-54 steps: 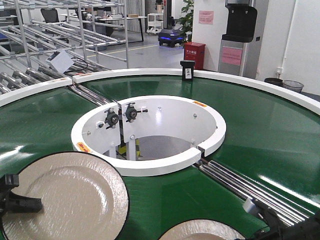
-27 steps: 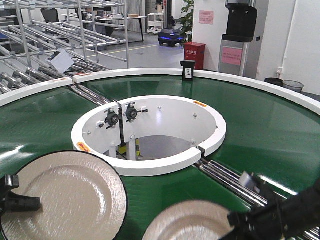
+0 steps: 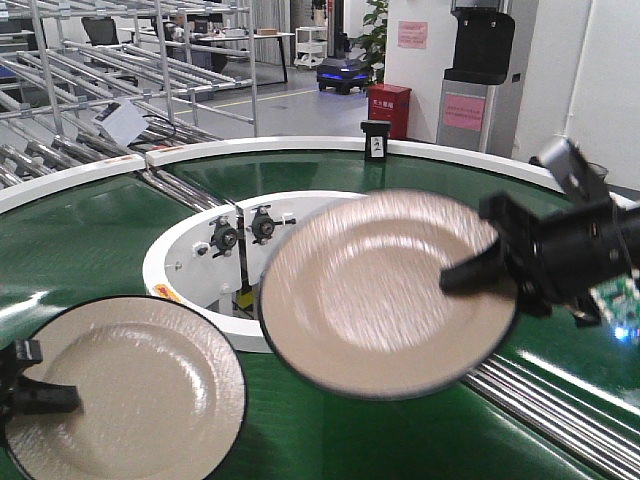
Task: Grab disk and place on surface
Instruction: 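Grip each plate rim and lift both plates upright off the conveyor, then hold both plates upright while the base drives to the steel counter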
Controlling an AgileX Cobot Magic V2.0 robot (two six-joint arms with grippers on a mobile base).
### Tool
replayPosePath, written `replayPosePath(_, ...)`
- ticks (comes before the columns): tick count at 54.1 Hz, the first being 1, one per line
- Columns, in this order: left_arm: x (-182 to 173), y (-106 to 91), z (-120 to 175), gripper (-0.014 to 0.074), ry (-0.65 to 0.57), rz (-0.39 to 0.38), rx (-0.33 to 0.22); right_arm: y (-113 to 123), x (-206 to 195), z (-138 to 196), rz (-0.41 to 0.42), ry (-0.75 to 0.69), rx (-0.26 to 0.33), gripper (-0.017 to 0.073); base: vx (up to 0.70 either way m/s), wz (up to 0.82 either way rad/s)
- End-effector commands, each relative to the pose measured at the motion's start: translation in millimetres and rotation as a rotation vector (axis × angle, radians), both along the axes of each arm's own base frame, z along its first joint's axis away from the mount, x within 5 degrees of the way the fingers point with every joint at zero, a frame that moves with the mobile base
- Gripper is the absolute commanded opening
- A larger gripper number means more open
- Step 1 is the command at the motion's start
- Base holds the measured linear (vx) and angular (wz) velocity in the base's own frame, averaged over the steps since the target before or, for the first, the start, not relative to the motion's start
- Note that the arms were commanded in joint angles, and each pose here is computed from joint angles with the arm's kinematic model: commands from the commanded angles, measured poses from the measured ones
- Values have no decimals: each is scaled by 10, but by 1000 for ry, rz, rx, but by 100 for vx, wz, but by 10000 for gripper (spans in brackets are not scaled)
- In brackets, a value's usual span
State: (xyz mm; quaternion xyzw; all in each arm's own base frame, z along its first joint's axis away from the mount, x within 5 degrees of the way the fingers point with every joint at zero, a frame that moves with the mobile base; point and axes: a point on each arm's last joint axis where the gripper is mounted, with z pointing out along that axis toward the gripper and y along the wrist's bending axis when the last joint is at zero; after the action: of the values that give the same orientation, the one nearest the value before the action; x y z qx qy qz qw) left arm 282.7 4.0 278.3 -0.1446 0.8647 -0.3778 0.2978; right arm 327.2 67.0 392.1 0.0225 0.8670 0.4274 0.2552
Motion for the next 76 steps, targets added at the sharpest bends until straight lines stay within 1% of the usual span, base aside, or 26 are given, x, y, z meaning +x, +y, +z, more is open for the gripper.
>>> replayPosePath(1,13,-228,310,-1,-70,14,-194,67,-29,430,-26,-95,221,-8,0,0)
replayPosePath(3,18,-313,332,-1,-75,2,-225,80,-13,471,-19,-97,257,-8,0,0)
replayPosePath(5,20,-406,351,-1,-78,-14,-251,87,-8,516,-13,-105,279,-8,0,0)
replayPosePath(9,16,-592,378,-1,-82,-42,-289,92,-6,603,-8,-131,298,-8,0,0)
replayPosePath(16,-14,-921,409,-1,-78,-76,-337,84,-1,628,-22,-133,290,-8,0,0)
replayPosePath(19,-34,-1038,424,-1,-75,-86,-360,81,-4,606,-20,-122,271,-8,0,0)
replayPosePath(23,-58,-1157,434,-1,-72,-92,-377,74,-3,583,-19,-122,240,-8,0,0)
replayPosePath(25,-60,-1185,430,-1,-73,-87,-371,66,-2,581,-21,-122,238,-8,0,0)
replayPosePath(28,-62,-1208,424,-1,-75,-83,-360,63,-1,583,-22,-122,241,-8,0,0)
replayPosePath(40,-51,-1197,420,-1,-78,-67,-354,65,-3,583,-20,-121,242,-8,0,0)
replayPosePath(76,-49,-1198,417,0,-77,-67,-353,64,-3,583,-20,-121,240,-8,0,0)
